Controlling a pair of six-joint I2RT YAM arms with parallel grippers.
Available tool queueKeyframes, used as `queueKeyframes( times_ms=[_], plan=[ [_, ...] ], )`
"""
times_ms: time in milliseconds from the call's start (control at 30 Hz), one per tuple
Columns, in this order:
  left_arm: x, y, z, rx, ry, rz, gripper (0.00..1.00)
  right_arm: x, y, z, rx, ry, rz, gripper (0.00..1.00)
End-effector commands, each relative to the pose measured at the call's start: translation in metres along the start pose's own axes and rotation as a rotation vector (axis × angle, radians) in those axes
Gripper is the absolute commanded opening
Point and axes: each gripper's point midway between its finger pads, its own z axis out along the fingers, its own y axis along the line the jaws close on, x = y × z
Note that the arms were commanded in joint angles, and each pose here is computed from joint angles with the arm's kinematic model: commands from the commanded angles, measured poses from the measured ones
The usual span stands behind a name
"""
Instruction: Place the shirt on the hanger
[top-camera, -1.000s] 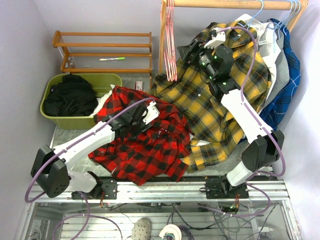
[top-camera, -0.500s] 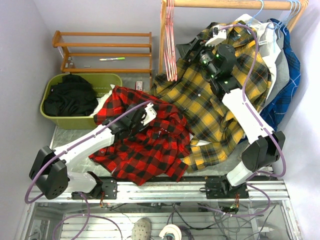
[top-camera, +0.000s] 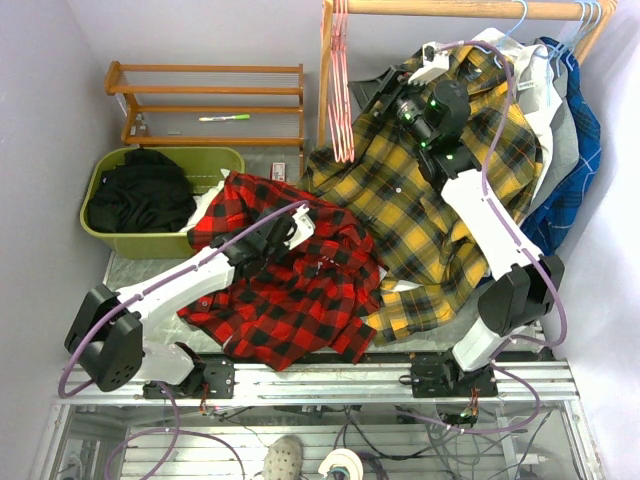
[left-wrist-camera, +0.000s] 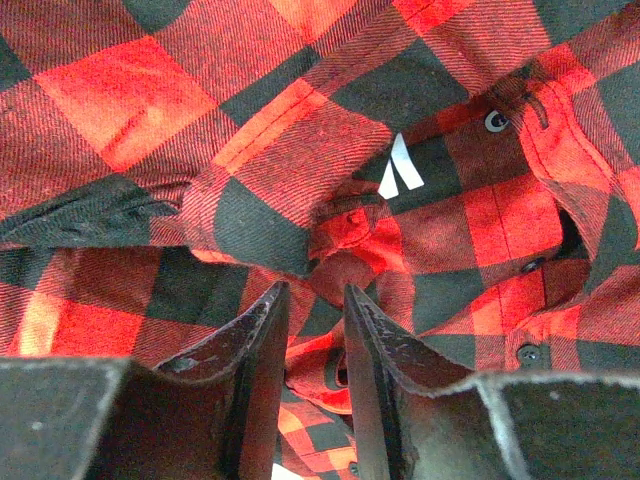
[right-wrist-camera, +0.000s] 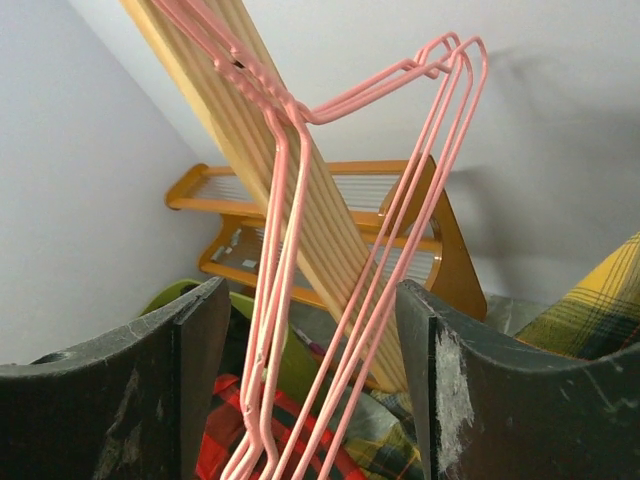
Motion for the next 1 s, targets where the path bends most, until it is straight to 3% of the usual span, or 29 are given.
queueKeyframes(
  times_ms=[0, 500, 733, 967],
  plan=[
    [-0.020, 0.011, -0.004, -0.027, -0.056, -0.034, 0.41, 0.004, -0.007, 0.011, 0.003, 0.011, -0.013, 0.66],
    [-0.017, 0.001, 0.002, 0.010, -0.034, -0.036, 0.42, 0.019, -0.031, 0.020, 0.077, 0.028, -0.038, 0.64],
    [-0.019, 0.000, 0.004, 0.018, -0.030, -0.034, 0.42, 0.026, -0.038, 0.025, 0.095, 0.045, -0.048, 0.50],
    [-0.018, -0.001, 0.006, 0.023, -0.025, -0.031, 0.42, 0.027, -0.041, 0.027, 0.106, 0.044, -0.050, 0.49]
  ],
)
